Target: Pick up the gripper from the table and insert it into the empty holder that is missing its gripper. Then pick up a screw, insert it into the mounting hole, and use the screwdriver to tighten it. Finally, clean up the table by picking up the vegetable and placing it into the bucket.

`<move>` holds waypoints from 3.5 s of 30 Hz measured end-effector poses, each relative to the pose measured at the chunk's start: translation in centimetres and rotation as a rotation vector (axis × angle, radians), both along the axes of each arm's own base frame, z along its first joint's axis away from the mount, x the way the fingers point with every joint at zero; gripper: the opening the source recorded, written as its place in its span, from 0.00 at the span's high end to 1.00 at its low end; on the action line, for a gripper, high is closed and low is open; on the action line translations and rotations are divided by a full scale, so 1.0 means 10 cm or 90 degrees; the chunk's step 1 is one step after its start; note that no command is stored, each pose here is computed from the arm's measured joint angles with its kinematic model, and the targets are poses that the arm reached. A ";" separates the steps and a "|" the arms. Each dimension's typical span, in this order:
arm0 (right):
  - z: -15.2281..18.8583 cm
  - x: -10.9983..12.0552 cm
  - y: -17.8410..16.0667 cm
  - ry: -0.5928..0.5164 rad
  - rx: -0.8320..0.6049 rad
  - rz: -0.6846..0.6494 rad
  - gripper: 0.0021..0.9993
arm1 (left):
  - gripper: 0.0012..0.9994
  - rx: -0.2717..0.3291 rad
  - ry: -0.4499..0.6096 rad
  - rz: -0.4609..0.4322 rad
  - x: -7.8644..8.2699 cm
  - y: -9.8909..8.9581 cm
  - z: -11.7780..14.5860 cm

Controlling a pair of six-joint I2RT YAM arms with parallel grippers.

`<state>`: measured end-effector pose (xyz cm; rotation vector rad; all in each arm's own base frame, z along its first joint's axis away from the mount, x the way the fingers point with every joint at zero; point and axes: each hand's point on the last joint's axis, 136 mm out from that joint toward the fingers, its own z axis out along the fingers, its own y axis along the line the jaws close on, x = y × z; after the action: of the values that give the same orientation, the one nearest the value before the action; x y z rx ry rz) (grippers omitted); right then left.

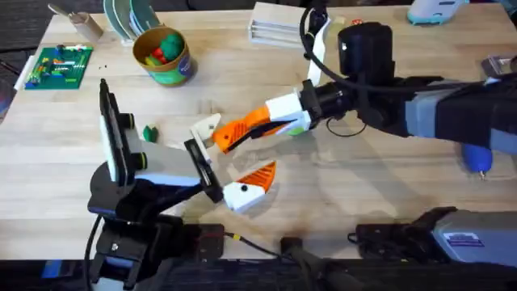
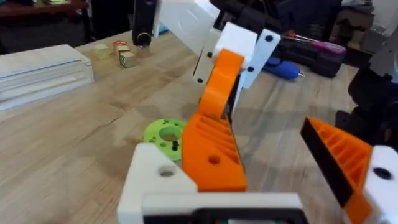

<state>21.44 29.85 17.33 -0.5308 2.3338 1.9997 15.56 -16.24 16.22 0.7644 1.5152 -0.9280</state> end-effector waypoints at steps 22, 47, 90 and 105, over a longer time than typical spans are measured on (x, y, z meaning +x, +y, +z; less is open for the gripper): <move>-0.03 0.29 -0.03 0.013 -0.005 -0.069 0.99 | 0.01 0.001 -0.001 0.011 0.03 0.02 0.00; -0.11 0.18 0.42 -0.032 -0.023 -0.089 0.99 | 0.01 -0.007 0.012 0.049 0.11 0.08 0.00; 0.07 1.18 -0.31 -0.146 0.008 -0.265 0.07 | 0.01 -0.001 -0.001 0.003 0.01 0.01 0.00; 0.27 1.67 -0.94 -0.309 -0.335 -0.345 0.07 | 0.01 -0.001 -0.001 0.003 0.01 0.01 0.00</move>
<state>38.16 20.46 20.06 -0.2934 2.3216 0.9086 15.64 -16.17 16.25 0.7598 1.5146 -0.9251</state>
